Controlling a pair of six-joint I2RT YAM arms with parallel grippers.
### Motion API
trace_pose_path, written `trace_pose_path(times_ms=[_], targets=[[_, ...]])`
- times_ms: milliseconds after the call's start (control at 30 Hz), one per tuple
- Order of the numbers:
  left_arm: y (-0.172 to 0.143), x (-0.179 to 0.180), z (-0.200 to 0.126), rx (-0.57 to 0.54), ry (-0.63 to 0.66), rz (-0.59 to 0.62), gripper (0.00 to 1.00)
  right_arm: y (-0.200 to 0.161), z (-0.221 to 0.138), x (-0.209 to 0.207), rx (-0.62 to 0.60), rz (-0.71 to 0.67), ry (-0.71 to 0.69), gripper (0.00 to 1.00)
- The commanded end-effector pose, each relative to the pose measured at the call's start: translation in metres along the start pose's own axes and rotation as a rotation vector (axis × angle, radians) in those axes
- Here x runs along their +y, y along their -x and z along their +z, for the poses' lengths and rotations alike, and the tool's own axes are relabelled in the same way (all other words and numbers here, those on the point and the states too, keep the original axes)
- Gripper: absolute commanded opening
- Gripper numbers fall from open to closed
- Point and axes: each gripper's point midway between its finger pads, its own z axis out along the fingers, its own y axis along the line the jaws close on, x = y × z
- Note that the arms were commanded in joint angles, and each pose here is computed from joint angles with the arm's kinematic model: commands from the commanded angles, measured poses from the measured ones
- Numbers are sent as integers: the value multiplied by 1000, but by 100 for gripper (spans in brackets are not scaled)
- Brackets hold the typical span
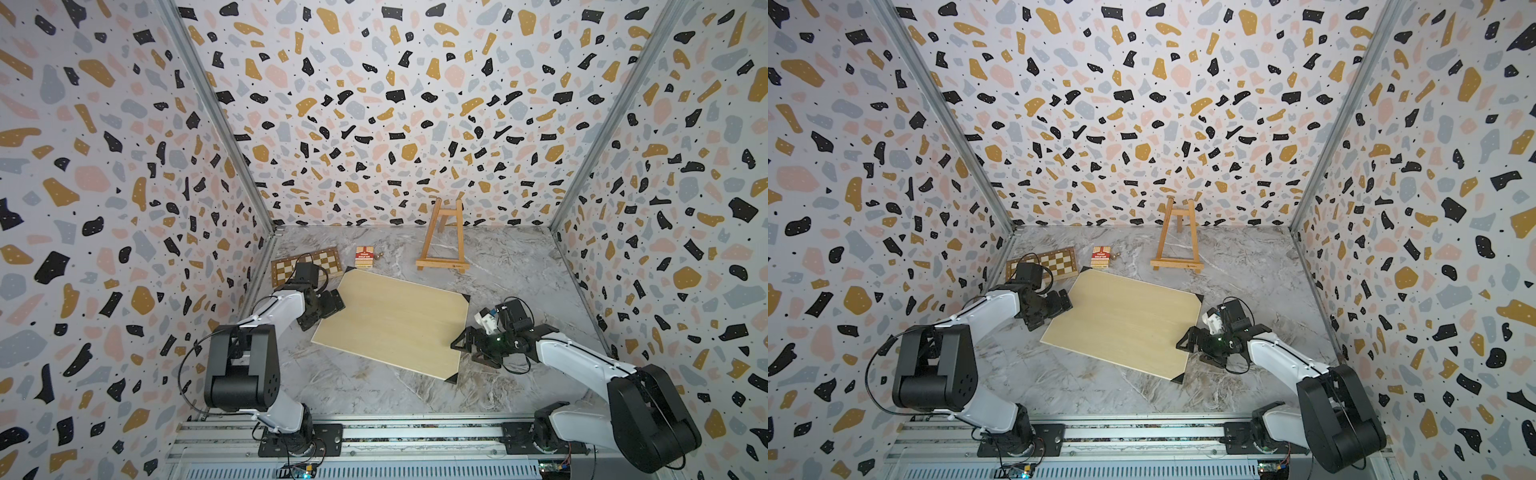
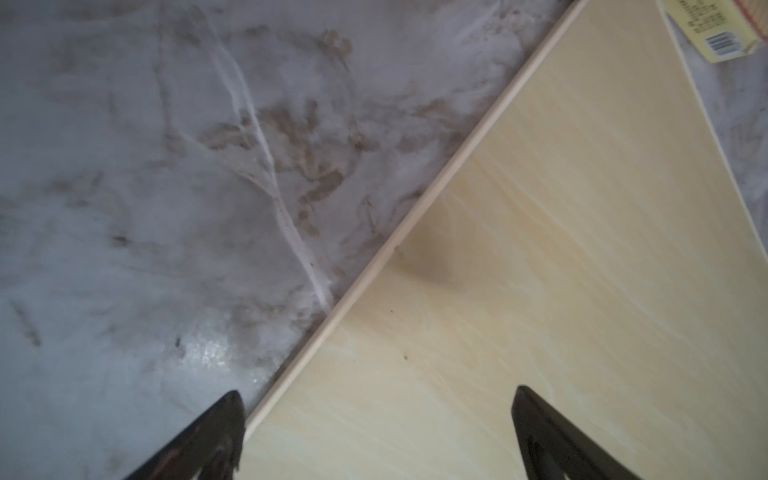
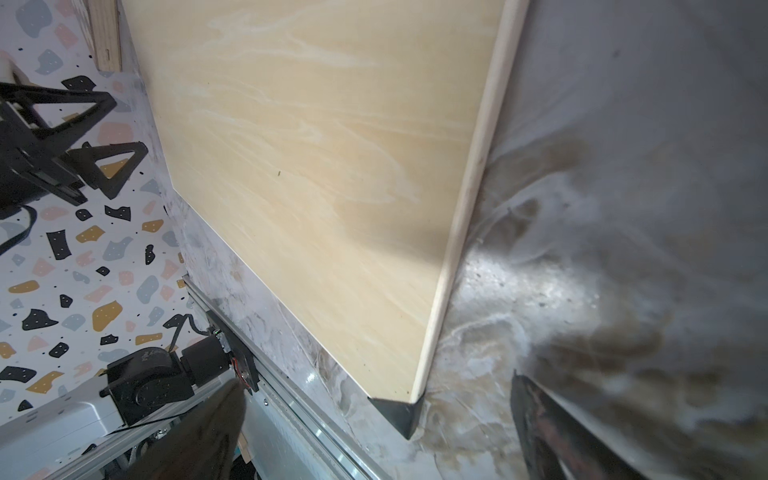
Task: Assemble the easel
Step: Move the drawing board to the center of the board.
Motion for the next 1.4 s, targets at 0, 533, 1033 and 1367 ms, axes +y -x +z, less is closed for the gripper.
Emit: trace_pose_path(times_ms=[0,533,1033,1367], targets=[[8,8,6,-1,25,32,99,7,1,6,-12,-5,7,100],[-88,-25,24,282,-296,-40,89,-13,24,11,102,16,139,100],[-131,-28,13,334,-348,-43,85,-16,-48,72,9,-123,492,100],[-164,-35,-1,388,-376,-27,84,-35,-40,63,31,-139,488,100]])
